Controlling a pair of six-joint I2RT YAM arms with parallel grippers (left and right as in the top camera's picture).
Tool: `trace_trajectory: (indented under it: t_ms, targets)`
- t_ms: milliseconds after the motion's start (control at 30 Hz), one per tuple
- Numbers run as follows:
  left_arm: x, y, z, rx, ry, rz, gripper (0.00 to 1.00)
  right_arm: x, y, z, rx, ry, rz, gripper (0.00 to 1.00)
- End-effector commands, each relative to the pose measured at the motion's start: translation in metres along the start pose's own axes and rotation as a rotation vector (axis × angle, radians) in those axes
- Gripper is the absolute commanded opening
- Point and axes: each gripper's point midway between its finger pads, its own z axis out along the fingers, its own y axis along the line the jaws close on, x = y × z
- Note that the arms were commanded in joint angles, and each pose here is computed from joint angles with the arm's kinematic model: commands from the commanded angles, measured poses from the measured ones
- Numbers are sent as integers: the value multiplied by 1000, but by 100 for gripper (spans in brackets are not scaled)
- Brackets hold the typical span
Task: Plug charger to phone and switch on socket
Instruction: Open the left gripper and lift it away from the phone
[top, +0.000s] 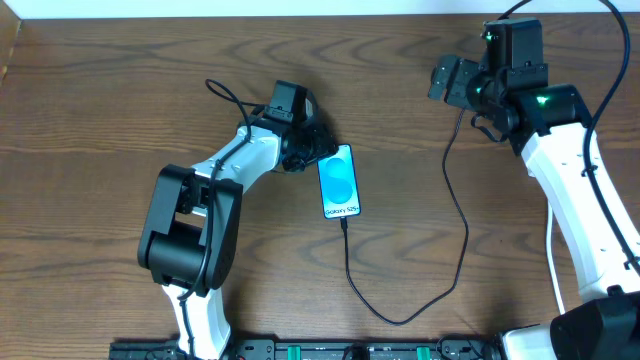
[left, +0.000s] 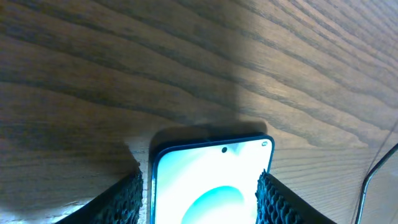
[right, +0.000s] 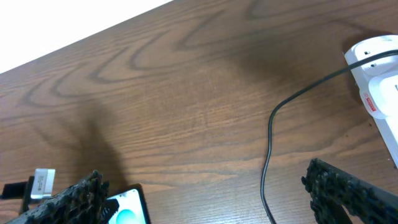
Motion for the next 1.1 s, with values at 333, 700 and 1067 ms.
trace_trajectory:
  t_ms: [333, 700, 1067]
  targets:
    - [-51, 68, -100, -272, -176, 58, 75, 0, -3, -5, 15, -4, -14, 99]
    - [-43, 40, -260, -361, -507, 187, 92, 3, -5, -5, 20, 6, -14, 99]
    - [-29, 18, -317, -291, -660, 214, 93, 3, -5, -5, 21, 7, -14, 99]
